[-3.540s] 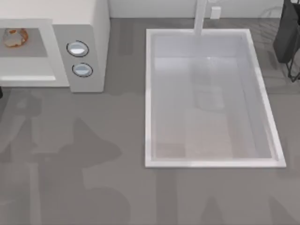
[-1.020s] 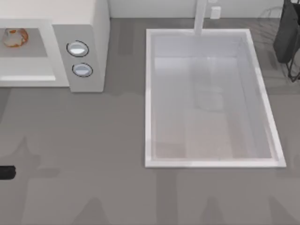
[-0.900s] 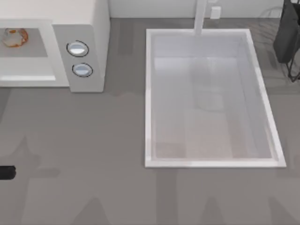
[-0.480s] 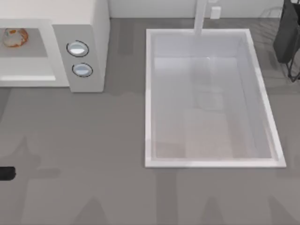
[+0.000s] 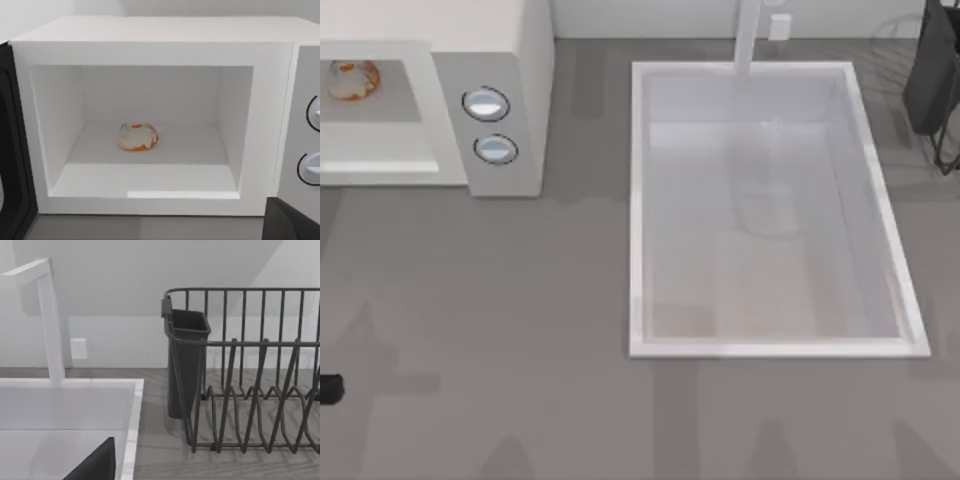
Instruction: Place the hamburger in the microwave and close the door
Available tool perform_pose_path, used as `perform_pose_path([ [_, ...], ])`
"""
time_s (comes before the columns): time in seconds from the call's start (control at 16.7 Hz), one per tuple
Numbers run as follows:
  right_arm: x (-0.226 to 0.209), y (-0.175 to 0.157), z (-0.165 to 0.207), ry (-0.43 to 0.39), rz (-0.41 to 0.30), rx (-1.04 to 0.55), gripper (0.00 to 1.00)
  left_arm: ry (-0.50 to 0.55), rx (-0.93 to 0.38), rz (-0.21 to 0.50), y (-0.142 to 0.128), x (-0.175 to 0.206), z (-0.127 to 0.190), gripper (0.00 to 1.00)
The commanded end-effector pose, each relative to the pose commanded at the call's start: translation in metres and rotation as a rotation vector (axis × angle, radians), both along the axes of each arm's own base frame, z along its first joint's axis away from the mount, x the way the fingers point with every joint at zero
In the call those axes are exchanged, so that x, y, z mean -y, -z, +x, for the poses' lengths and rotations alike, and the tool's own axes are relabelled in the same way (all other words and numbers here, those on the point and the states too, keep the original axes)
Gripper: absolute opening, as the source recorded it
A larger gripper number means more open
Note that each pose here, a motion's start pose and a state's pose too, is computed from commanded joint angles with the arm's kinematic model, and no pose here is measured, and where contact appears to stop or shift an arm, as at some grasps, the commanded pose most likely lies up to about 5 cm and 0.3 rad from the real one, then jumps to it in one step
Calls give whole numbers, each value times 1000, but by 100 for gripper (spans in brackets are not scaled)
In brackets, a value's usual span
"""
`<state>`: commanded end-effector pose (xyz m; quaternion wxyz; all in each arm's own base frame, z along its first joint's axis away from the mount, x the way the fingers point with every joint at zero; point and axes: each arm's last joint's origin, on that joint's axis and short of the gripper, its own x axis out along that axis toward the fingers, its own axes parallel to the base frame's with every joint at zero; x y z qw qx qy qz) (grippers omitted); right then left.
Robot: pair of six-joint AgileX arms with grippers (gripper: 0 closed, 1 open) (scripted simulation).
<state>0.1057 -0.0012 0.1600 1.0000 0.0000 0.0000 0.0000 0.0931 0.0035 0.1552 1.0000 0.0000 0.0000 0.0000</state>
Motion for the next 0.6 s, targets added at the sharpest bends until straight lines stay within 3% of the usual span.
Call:
perform_pose_path([
  [0.6,0,0,0,0,0,0,100,1,6,1,-2,-8,6,0],
])
